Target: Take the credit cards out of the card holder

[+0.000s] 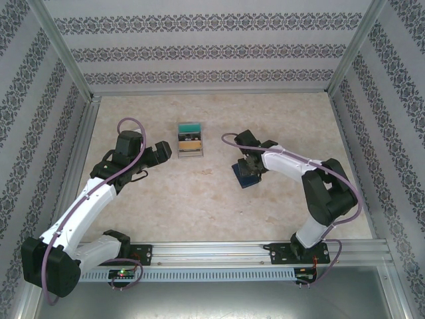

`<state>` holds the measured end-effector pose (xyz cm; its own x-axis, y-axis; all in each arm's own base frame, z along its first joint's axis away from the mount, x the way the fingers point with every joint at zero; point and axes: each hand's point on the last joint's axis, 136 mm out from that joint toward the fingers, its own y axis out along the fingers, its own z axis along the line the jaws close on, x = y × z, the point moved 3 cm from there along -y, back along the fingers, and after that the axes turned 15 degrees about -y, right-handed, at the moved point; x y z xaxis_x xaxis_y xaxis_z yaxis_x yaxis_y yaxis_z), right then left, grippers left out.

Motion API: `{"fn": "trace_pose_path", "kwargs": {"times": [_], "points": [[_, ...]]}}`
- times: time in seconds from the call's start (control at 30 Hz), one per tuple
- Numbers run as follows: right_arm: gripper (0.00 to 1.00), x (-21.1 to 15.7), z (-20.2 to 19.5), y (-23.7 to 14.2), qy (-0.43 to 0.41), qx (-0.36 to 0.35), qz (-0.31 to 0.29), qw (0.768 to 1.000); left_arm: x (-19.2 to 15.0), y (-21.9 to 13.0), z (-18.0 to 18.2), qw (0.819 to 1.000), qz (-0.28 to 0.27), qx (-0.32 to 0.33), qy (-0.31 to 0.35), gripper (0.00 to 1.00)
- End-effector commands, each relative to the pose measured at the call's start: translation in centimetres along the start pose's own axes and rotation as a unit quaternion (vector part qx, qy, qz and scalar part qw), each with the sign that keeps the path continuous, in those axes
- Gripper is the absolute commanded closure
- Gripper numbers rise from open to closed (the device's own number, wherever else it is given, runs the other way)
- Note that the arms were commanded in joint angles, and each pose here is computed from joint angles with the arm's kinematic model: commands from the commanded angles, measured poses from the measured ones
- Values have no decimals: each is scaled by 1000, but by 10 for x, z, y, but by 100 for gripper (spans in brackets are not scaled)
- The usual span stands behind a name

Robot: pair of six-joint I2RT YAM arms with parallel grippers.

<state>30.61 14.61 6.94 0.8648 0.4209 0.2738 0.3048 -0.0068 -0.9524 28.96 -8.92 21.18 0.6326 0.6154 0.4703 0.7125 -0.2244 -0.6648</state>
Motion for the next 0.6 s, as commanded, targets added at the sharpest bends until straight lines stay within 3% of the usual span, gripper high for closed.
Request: {"fn": "trace_pose_path", "kwargs": {"times": [0.0,0.2,0.4,0.57], "points": [[53,-7,5,10,-9,22,30,999,-3,-8,-1,1000,0,2,7,0],[55,-15,6,21,-7,24,46,999,-3,-8,0,1000,-1,4,7,0],[86,-14,8,20,-4,34,41,999,-2,-9,-1,1000,0,4,9,1],[100,-10,15,10,-1,55,25,998,-4,-7,-2,1000,4,-3,5,0]]}}
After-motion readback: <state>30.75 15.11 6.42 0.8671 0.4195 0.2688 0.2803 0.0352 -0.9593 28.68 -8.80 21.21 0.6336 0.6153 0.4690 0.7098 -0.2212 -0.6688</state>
